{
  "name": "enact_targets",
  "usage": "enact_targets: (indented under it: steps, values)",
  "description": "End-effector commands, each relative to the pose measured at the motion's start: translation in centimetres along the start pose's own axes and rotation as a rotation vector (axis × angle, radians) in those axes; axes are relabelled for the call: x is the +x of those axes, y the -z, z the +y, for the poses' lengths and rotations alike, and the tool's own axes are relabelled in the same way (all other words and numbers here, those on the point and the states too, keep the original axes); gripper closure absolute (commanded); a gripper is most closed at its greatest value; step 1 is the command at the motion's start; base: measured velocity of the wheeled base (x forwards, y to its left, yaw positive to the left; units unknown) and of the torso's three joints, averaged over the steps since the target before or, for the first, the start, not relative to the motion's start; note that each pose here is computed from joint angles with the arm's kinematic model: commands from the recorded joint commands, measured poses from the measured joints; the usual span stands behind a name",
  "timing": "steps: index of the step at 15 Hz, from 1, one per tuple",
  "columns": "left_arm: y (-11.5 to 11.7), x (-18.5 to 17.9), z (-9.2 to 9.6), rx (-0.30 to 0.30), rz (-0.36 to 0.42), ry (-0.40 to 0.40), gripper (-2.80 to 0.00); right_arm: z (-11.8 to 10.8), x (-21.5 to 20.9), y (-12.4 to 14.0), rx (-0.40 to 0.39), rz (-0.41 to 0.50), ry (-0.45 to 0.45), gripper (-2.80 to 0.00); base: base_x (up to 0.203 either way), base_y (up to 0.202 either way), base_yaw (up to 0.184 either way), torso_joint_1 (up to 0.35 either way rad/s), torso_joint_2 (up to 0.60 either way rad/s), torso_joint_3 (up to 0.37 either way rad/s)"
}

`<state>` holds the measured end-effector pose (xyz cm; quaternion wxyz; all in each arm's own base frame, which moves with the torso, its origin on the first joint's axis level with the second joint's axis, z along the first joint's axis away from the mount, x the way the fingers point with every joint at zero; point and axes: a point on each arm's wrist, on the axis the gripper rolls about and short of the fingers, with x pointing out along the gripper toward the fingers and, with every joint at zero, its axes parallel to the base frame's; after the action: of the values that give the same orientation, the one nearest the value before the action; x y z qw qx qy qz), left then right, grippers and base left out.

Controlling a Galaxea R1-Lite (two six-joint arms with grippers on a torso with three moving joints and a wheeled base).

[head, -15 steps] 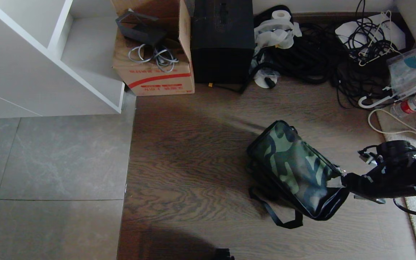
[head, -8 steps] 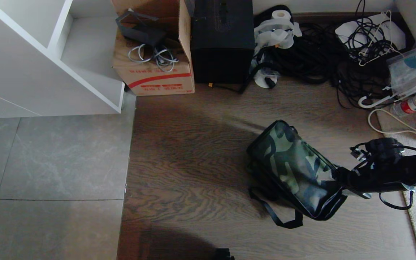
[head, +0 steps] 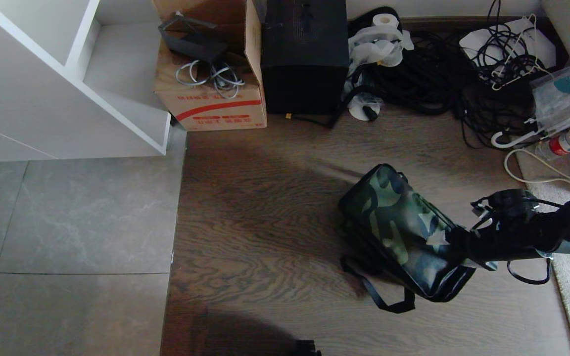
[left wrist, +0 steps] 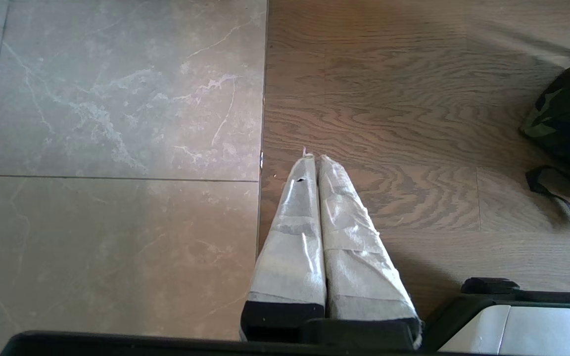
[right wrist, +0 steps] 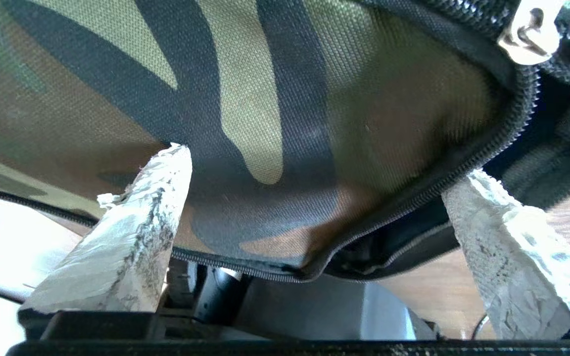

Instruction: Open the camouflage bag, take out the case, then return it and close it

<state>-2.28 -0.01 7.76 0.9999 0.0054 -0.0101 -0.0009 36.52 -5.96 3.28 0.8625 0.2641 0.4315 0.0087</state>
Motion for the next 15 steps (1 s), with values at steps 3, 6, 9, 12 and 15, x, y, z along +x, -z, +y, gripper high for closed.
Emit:
enact_targets:
  steps: [3,6,9,12,15]
  values:
    - [0.2,0.1,0.0,0.0,0.008,0.0,0.0,0.4,0.9,-0.3,-0.007,-0.022,-0.019,0.0,0.0,0.0,0.0,0.0,0.0,0.0]
    - [0.3,0.1,0.0,0.0,0.007,0.0,0.0,0.5,1.0,-0.7,-0.03,-0.062,-0.03,0.0,0.0,0.0,0.0,0.0,0.0,0.0]
    - [0.2,0.1,0.0,0.0,0.008,0.0,0.0,0.4,0.7,-0.7,-0.049,-0.069,-0.028,0.0,0.0,0.0,0.0,0.0,0.0,0.0]
    - [0.3,0.1,0.0,0.0,0.007,0.0,0.0,-1.5,-0.5,-1.2,-0.125,-0.081,0.011,0.0,0.0,0.0,0.0,0.0,0.0,0.0]
    - [0.3,0.1,0.0,0.0,0.006,0.0,0.0,-4.3,-2.0,-0.7,-0.301,-0.044,0.077,0.0,0.0,0.0,0.0,0.0,0.0,0.0]
